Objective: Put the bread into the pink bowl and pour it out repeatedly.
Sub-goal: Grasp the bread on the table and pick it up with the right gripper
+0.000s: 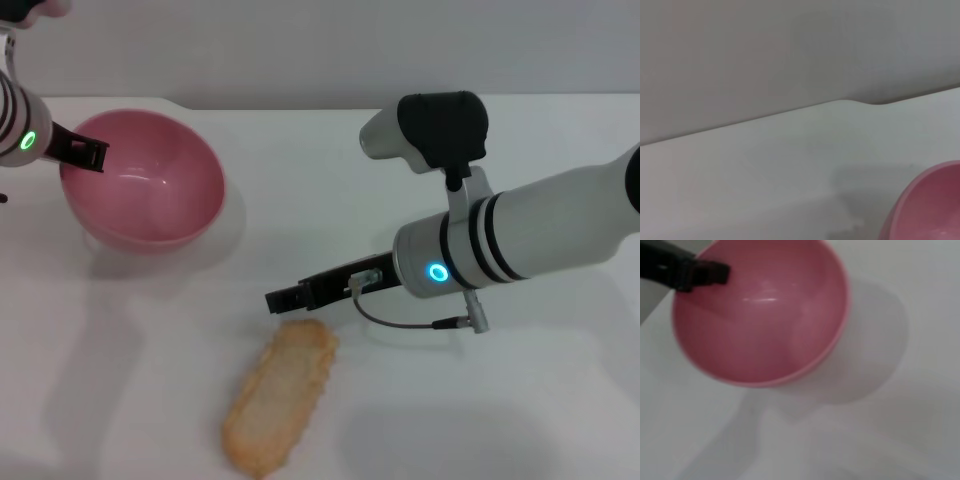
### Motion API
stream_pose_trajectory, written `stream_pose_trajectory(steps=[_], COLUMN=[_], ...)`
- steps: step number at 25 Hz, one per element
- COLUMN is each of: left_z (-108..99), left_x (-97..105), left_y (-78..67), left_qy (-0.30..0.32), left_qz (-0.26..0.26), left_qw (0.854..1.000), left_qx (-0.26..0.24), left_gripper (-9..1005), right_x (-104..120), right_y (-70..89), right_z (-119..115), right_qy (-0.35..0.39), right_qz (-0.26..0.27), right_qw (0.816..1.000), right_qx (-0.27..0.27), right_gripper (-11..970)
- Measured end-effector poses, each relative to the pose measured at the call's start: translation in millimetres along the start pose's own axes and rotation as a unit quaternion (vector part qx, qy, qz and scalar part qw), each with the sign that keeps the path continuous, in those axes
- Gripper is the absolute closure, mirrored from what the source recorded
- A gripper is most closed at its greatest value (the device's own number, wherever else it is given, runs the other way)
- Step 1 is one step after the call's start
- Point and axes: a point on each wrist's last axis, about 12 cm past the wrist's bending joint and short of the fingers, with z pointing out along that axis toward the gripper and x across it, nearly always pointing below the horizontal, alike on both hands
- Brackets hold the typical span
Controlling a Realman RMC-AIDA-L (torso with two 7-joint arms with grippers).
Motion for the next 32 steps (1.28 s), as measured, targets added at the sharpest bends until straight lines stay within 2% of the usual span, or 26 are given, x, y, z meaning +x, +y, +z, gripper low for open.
stream_pose_trajectory(steps=[32], left_z=[-1.8], left_x=[-8.3], left_y=[-8.1], left_qy=[-0.013], left_qz=[0.006], left_qw=[1.000], left_qx=[0.005], left_gripper=[952], right_x=[15.2], right_y=[0.0], right_z=[22.6], right_qy=[0.041], right_qz=[-0.001], right_qw=[0.999], right_qx=[-0.005], right_gripper=[295])
